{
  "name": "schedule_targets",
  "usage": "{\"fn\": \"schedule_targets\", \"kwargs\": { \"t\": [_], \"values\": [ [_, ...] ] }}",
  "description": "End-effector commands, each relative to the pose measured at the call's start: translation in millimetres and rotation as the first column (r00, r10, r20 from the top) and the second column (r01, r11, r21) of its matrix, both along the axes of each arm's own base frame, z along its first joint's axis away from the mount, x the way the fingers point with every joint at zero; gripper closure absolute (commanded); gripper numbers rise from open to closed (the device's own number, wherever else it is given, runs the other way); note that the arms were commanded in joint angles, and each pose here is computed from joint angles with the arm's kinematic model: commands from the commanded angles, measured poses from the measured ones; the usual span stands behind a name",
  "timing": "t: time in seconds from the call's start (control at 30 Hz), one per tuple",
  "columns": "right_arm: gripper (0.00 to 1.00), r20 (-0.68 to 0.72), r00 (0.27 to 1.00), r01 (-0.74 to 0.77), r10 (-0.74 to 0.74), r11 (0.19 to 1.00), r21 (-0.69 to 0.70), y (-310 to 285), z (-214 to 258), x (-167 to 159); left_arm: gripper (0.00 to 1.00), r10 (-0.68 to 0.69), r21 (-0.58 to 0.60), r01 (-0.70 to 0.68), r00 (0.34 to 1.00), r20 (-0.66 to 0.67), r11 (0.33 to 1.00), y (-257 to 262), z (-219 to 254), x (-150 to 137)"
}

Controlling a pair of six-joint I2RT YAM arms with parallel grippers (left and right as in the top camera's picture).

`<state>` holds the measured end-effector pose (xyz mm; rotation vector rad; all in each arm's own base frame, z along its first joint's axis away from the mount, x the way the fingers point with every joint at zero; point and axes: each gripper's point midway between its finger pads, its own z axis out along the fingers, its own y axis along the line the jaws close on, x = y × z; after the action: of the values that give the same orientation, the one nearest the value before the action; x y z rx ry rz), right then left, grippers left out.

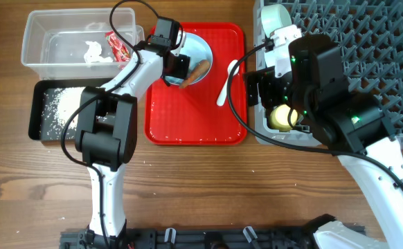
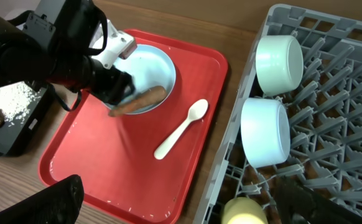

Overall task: Sort waste into correct bins and load items into the dishwasher rack
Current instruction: 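Grasp the carrot on the plate with left gripper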

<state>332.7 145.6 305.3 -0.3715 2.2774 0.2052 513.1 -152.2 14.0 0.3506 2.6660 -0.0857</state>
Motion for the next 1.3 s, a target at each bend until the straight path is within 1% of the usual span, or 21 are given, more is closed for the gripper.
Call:
{"fn": "schedule_targets", "kwargs": {
  "t": [0.0,0.1,0.17,0.2,0.3,0.37,0.43,0.6,0.63,0.67,0.7,0.73,0.77,0.8,0.87,0.9,0.97,1.03,1.07,1.13,1.27],
  "values": [
    [0.00,0.002,1.000,-0.005,0.005,1.000,0.028,3,5,-4,0.96,0.006,0.011,-0.006,1.000,0.005,1.000,4,-1,3],
    [0.00,0.005,1.000,-0.005,0.005,1.000,0.029,3,5,-3,0.96,0.019,0.026,-0.020,0.999,0.037,0.999,8,12,7],
    [0.00,0.007,1.000,-0.005,0.005,1.000,0.030,3,6,-3,0.96,0.090,0.030,-0.095,0.988,0.129,0.995,19,53,21],
    [0.00,0.007,1.000,-0.005,0.004,1.000,0.029,3,5,-3,0.96,0.125,0.009,-0.129,0.974,0.187,0.992,26,84,26],
    [0.00,0.009,1.000,-0.006,0.006,1.000,0.028,3,6,-3,0.96,0.191,-0.066,-0.180,0.931,0.312,0.982,45,156,32],
    [0.00,0.015,1.000,-0.006,0.006,1.000,0.031,3,7,-2,0.96,0.238,-0.090,-0.220,0.898,0.371,0.971,69,189,33],
    [0.00,0.018,1.000,-0.007,0.006,0.999,0.032,4,8,-2,0.96,0.297,-0.083,-0.288,0.872,0.390,0.954,102,194,38],
    [0.00,0.022,1.000,-0.007,0.006,0.999,0.034,4,8,-1,0.95,0.364,-0.048,-0.367,0.879,0.307,0.929,147,141,47],
    [0.00,0.022,1.000,-0.007,0.006,0.999,0.034,4,8,-1,0.75,0.370,-0.036,-0.376,0.885,0.283,0.926,152,129,46],
    [0.00,0.022,1.000,-0.007,0.006,0.999,0.034,4,8,-1,0.47,0.377,-0.028,-0.384,0.887,0.267,0.923,156,121,46],
    [0.00,0.021,1.000,-0.007,0.006,0.999,0.034,4,8,-1,0.34,0.381,-0.028,-0.388,0.886,0.266,0.921,158,121,46],
    [0.00,0.022,1.000,-0.007,0.006,0.999,0.034,4,8,-1,0.27,0.381,-0.028,-0.388,0.885,0.267,0.921,158,121,46],
    [0.00,0.022,1.000,-0.007,0.006,0.999,0.034,4,8,-1,0.07,0.381,-0.034,-0.388,0.882,0.278,0.921,158,126,47],
    [0.00,0.022,1.000,-0.006,0.006,0.999,0.034,4,8,-1,0.01,0.380,-0.038,-0.386,0.879,0.288,0.922,158,129,49],
    [0.00,0.022,1.000,-0.007,0.006,0.999,0.034,4,8,-1,0.01,0.371,-0.046,-0.374,0.880,0.296,0.926,152,138,48],
    [0.00,0.022,1.000,-0.007,0.007,0.999,0.033,4,8,-1,0.00,0.341,-0.048,-0.342,0.895,0.289,0.938,143,141,45],
    [0.00,0.022,1.000,-0.007,0.006,0.999,0.034,4,9,-1,0.02,0.242,-0.028,-0.244,0.930,0.276,0.969,115,151,34],
    [0.00,0.022,1.000,-0.007,0.006,0.999,0.034,4,9,-1,0.02,0.187,-0.017,-0.189,0.945,0.269,0.982,91,156,26],
    [0.00,0.022,1.000,-0.007,0.006,0.999,0.034,4,9,-1,0.03,0.130,-0.007,-0.133,0.958,0.254,0.991,72,155,19],
    [0.00,0.022,1.000,-0.006,0.006,0.999,0.034,4,9,-1,0.05,-0.044,0.021,0.041,0.978,0.205,0.999,27,144,2],
    [0.00,0.022,1.000,-0.007,0.006,0.999,0.034,4,8,-1,0.05,-0.221,0.072,0.213,0.968,0.121,0.974,-21,105,-14]
  ]
}}
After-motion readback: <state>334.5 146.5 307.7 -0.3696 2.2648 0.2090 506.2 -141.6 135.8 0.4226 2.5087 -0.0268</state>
